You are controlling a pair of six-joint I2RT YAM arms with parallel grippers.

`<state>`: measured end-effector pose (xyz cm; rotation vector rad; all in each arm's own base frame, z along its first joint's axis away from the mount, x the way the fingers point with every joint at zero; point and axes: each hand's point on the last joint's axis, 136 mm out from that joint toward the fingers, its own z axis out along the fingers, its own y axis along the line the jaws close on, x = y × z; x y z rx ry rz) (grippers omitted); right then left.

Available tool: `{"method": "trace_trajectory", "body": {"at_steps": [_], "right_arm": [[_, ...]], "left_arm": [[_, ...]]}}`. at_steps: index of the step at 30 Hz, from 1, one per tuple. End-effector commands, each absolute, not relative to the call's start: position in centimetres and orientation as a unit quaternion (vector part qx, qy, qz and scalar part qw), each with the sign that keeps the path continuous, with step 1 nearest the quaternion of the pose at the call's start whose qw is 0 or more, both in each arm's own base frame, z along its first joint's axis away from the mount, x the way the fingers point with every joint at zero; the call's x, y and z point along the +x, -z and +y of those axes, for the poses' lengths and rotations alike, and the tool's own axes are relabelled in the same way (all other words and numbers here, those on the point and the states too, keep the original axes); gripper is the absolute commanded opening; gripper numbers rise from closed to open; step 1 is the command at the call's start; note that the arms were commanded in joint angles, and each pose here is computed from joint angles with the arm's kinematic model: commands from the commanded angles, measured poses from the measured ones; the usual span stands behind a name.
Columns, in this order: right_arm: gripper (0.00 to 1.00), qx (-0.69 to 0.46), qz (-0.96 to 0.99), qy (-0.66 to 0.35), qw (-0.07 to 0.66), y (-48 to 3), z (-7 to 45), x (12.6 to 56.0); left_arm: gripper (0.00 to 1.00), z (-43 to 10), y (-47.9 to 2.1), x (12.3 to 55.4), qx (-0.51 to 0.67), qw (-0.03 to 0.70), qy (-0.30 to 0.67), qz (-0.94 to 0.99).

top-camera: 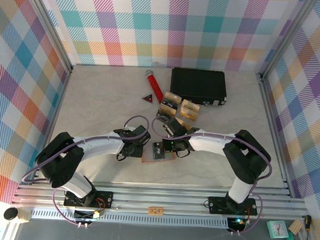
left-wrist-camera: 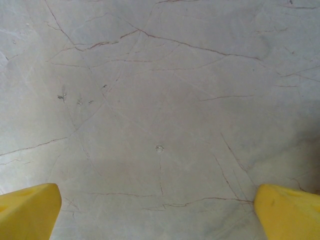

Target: Put the credit cards into the card holder

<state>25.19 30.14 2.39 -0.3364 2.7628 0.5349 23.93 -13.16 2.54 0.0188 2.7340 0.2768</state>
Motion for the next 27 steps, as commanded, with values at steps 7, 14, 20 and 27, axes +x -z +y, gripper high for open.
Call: {"method": "trace_trajectory", "body": {"at_steps": [7,14,20,27], "right_arm": [[0.00,-0.132,0.959,-0.207,0.143,-2.6,32.5,24.6],[0.00,-0.143,0.957,-0.215,0.135,-2.6,34.2,23.8],[0.00,-0.154,0.955,-0.215,0.133,-2.6,35.0,23.5],[0.00,-0.148,0.959,-0.183,0.157,-3.1,32.4,23.6]], "left_arm": [[1.00,-13.9,-1.7,23.9,0.010,0.195,-0.092,0.976],[1.00,-14.2,-1.5,23.9,0.011,0.195,-0.086,0.977],[1.00,-14.4,-1.3,23.9,0.008,0.195,-0.081,0.977],[1.00,-14.1,-1.5,23.7,0.006,0.198,-0.081,0.977]]}}
